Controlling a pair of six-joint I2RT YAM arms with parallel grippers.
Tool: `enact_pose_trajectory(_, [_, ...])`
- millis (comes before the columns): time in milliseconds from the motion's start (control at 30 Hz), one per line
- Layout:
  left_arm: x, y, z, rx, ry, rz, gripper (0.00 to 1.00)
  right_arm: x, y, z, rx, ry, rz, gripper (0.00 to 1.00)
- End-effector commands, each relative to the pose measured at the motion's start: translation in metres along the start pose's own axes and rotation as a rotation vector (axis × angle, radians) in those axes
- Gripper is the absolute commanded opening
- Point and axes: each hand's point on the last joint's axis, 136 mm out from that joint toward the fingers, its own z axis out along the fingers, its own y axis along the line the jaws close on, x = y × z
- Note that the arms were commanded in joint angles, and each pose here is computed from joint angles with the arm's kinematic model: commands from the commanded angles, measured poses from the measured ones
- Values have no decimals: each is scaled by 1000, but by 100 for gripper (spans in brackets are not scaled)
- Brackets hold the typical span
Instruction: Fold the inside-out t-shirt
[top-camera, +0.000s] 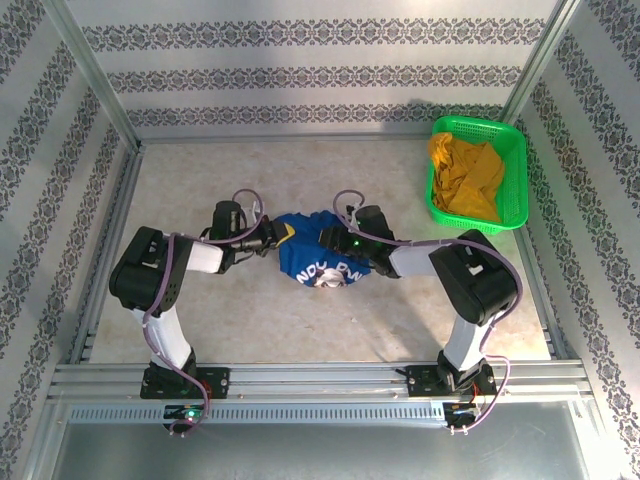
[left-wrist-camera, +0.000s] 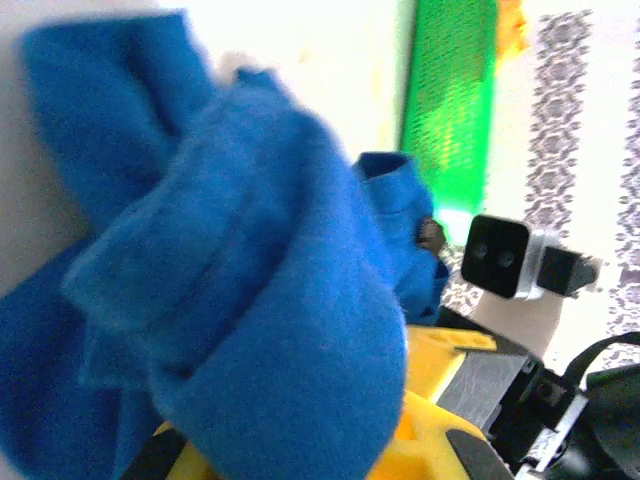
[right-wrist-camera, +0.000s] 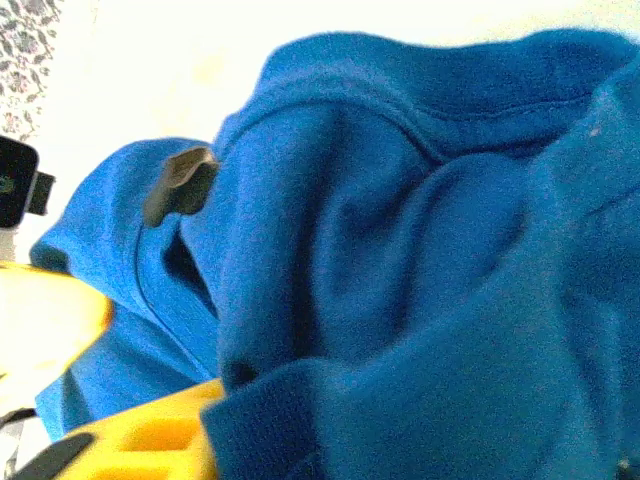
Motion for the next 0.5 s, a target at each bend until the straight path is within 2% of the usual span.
enact_pose_trajectory(0, [-38,-50,-6,118,-95,156,0,-39,2,-12,39,-95,-38,54])
enact_pose_trajectory(100, [-40,-50,-1,122,-84,159,0,-52,-10,-14,107,-93,-52,66])
enact_pose_trajectory(267, [-39,-45,0,113,-73,153,0,-68,-21,-5,149,-61,-67,70])
enact_pose_trajectory(467, [-34,-39,1,98,-58,150,0,-60,-28,22,116,31,-20,71])
